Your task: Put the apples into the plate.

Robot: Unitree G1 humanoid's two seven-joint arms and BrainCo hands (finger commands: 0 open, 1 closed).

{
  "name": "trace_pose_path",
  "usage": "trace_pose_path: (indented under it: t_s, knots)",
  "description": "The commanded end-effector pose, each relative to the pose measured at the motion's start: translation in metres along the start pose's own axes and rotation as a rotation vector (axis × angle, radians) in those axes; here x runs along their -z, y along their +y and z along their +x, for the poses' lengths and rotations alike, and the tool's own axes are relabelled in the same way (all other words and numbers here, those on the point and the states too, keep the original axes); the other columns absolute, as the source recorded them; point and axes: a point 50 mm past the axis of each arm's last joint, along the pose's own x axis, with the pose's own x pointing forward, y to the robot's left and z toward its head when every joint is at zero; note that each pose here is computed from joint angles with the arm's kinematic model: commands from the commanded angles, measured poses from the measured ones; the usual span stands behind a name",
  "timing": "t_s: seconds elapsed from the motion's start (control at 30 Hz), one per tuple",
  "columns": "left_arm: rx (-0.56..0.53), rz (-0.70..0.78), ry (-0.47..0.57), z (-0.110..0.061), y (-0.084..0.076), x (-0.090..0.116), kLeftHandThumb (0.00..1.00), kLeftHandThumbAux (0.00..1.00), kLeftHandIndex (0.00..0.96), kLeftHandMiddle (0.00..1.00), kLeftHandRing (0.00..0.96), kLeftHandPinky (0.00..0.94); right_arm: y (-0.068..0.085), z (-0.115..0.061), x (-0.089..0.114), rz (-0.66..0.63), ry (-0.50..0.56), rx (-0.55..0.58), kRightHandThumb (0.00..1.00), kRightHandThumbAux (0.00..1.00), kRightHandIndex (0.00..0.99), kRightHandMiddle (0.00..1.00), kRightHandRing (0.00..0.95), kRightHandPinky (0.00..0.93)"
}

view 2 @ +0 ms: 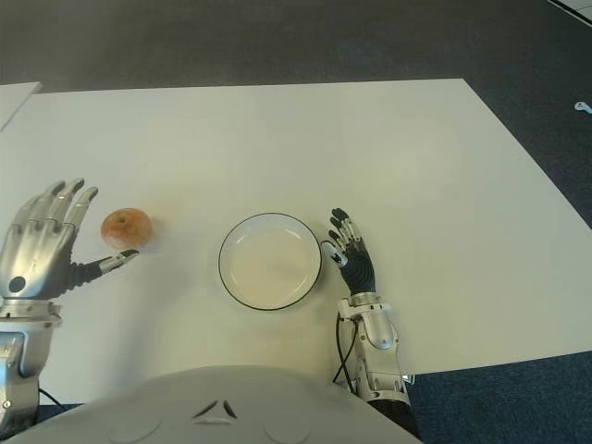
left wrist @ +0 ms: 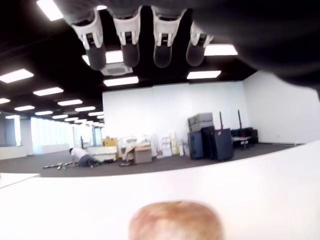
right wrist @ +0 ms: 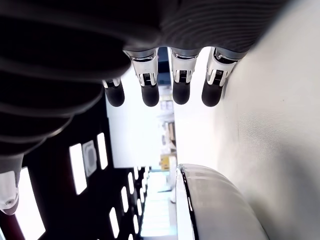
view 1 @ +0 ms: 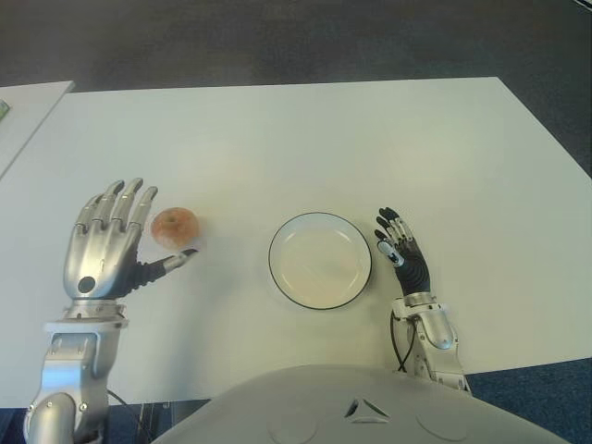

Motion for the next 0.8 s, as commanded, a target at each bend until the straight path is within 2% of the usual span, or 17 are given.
trace_pose_path:
  t_s: [0.03,0.3,0.57,0.8]
  knots:
    - [0.041,0.015,-0.003,0.006,-0.01,0.009,0.268,0.219,0.006,0.0,0.0,0.0,-0.001,-0.007,0.016,0.007,0.087,0.008,0.231,0.497,0.0,0.0,0.0,0.0]
    - [0.088,0.036,-0.013,0.015,-0.023,0.017,0.281,0.217,0.005,0.0,0.0,0.0,-0.002,-0.006,0.016,0.002,0.09,0.005,0.226,0.499,0.0,0.0,0.0,0.0]
    - [0.17,0.01,-0.007,0.025,-0.051,0.032,0.304,0.223,0.0,0.0,0.0,0.0,-0.001,-0.007,0.017,0.011,0.086,0.01,0.218,0.5,0.0,0.0,0.0,0.0]
    - [0.194,0.005,-0.003,0.026,-0.059,0.034,0.32,0.226,0.0,0.0,0.0,0.0,-0.001,-0.008,0.017,0.015,0.086,0.015,0.221,0.502,0.0,0.0,0.0,0.0]
